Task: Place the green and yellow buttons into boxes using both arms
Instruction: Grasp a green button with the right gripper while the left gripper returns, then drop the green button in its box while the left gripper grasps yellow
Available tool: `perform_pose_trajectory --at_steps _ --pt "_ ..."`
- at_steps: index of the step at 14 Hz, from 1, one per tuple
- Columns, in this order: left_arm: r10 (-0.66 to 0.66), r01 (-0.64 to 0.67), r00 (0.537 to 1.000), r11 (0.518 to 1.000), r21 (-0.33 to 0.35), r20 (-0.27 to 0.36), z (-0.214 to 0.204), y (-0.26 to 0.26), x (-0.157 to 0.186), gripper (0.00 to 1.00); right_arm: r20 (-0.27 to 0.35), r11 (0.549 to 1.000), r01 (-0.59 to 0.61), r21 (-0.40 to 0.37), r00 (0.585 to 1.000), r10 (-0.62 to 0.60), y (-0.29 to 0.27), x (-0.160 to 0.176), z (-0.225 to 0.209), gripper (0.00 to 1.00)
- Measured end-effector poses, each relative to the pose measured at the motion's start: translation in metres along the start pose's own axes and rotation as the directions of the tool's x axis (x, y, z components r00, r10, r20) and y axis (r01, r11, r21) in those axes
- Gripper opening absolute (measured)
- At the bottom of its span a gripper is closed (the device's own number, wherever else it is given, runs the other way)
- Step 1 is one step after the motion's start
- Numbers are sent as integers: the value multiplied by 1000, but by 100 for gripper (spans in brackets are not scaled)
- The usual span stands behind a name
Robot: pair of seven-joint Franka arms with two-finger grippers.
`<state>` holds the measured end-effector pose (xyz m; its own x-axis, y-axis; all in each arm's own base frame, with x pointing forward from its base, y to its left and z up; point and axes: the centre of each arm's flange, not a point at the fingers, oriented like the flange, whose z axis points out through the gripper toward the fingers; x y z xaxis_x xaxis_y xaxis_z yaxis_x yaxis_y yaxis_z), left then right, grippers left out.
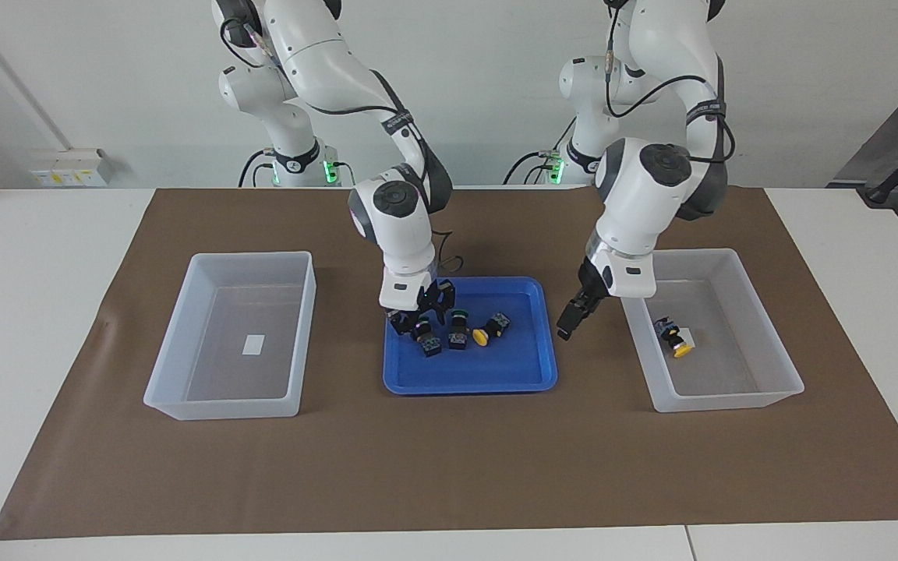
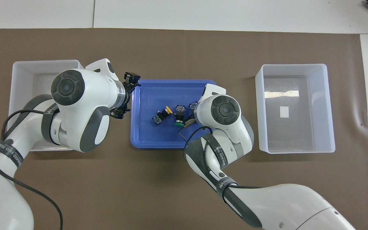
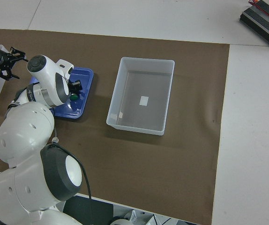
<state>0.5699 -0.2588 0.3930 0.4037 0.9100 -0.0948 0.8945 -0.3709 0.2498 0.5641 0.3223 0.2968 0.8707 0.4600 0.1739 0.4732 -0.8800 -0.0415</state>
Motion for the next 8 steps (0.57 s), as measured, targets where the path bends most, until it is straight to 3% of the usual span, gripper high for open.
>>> perform_pose_trajectory --at_steps 1,2,5,8 --pt "-105 105 995 994 -12 2 6 -4 -3 100 -3 1000 0 0 1000 0 0 0 2 42" --pt "-194 194 981 981 -16 3 9 -6 -3 100 -6 1000 0 0 1000 0 0 1 1 39" --pt "-336 336 942 942 -1 3 17 -13 -12 100 -11 1000 -17 -5 1000 17 9 4 -8 39" --pt "-422 422 907 906 24 7 36 -21 -39 100 -11 993 -116 -11 993 115 45 19 -78 39"
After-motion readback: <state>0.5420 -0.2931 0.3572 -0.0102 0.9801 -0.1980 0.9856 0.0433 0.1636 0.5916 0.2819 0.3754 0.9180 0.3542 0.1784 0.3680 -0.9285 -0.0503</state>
